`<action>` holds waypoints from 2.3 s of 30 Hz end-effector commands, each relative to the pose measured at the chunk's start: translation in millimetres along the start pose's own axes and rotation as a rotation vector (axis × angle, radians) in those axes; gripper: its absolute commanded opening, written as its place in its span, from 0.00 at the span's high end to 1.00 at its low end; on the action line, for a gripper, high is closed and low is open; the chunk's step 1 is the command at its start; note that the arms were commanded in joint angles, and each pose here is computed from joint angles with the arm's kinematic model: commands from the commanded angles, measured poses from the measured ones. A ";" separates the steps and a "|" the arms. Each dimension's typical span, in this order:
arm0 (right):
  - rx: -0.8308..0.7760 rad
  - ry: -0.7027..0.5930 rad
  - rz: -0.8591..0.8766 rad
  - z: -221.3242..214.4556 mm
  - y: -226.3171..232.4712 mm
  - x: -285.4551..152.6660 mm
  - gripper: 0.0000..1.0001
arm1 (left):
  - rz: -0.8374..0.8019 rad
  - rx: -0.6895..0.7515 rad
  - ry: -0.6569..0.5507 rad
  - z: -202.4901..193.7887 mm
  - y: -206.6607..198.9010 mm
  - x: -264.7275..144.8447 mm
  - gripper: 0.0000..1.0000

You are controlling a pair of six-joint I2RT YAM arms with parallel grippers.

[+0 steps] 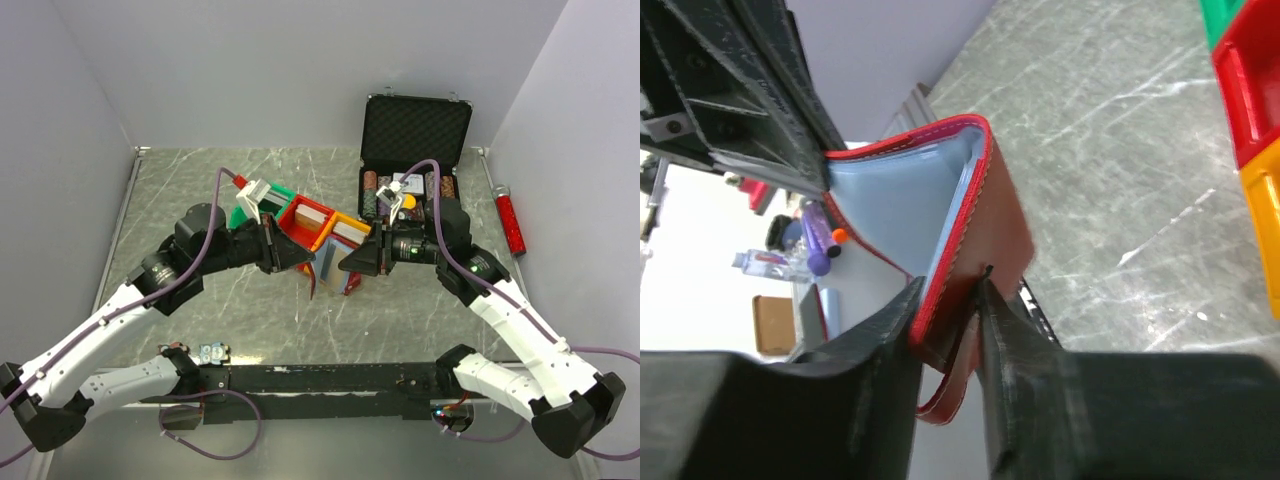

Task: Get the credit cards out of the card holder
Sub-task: Open the card holder.

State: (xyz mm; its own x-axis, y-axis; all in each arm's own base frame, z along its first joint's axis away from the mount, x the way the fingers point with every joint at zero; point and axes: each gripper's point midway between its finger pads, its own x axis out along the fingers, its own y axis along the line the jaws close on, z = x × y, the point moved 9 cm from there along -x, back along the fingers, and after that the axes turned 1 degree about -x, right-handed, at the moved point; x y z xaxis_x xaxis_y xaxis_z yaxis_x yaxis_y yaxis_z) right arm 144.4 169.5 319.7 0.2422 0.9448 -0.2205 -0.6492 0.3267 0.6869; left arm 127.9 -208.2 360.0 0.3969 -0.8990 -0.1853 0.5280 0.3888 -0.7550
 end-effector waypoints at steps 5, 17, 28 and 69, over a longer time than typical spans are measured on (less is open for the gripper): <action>-0.078 -0.023 -0.025 11.8 16.8 -14.3 0.90 | -0.079 0.034 -0.060 2.1 -8.5 -7.2 0.99; -0.093 -0.002 -0.125 17.4 28.7 -29.9 1.00 | -0.299 0.043 -0.104 -21.1 2.2 -5.6 0.16; -0.140 0.068 -0.495 23.3 23.0 -40.2 1.00 | -0.342 0.006 -0.240 -26.0 12.7 -6.8 0.01; -0.178 0.119 -0.294 17.9 61.9 -16.8 0.93 | -0.195 0.084 -0.161 -38.1 31.4 42.6 0.87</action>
State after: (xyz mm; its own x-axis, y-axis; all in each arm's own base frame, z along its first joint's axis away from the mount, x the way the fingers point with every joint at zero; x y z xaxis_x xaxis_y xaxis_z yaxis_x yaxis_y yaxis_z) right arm 118.2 168.1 363.9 0.3835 0.7206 -0.5776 -0.6338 0.6603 0.4029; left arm 134.9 -243.7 287.5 0.3882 -0.9213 0.0224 0.6306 0.2479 -0.7355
